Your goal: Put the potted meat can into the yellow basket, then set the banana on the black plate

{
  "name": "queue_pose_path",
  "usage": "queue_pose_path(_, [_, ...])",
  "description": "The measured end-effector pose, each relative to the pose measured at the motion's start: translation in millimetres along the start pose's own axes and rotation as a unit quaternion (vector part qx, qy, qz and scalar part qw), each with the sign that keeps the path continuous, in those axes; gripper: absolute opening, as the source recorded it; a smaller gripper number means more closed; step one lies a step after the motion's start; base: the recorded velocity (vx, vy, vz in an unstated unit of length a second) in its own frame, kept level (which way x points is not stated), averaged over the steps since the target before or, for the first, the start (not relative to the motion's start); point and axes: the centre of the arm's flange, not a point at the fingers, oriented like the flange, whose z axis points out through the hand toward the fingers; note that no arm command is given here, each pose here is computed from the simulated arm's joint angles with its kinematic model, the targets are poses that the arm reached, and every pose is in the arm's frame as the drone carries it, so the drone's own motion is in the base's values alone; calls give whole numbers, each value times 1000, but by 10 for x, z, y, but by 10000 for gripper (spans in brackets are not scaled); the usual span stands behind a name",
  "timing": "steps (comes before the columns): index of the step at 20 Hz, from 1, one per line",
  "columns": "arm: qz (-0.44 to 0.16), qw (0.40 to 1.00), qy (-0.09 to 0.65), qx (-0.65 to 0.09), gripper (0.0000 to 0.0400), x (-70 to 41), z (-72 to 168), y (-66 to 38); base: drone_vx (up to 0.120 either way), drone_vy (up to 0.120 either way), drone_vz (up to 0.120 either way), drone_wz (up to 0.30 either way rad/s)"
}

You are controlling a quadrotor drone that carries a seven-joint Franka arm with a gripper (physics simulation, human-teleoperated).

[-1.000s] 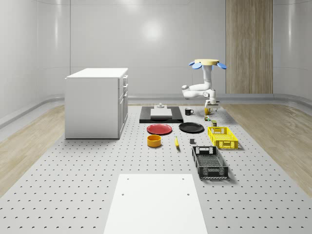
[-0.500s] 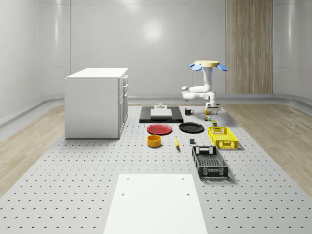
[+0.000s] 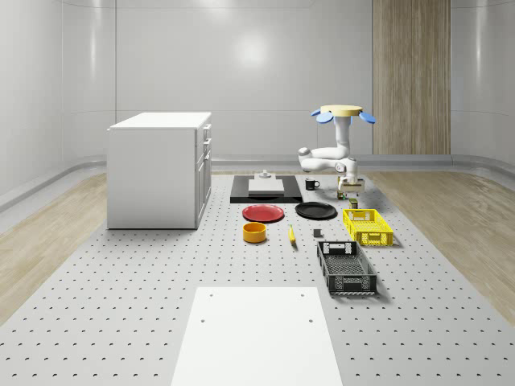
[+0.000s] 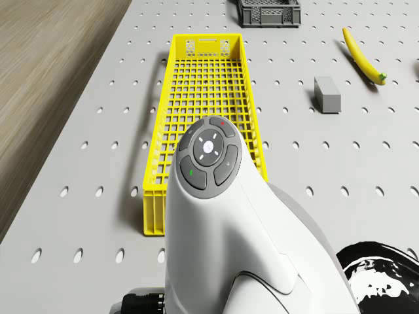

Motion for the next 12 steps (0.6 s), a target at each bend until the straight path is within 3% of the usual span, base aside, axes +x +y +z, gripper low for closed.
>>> queue_pose_path(5, [0,1000,0,0,400,0,0,0,0,48,-8,0])
queue_pose_path(9, [0,1000,0,0,400,0,0,0,0,0,-120,0])
queue_pose_path(10, [0,1000,0,0,400,0,0,0,0,-120,-120,0])
queue_pose_path(12, [0,1000,0,0,400,0,0,0,0,0,-20,0])
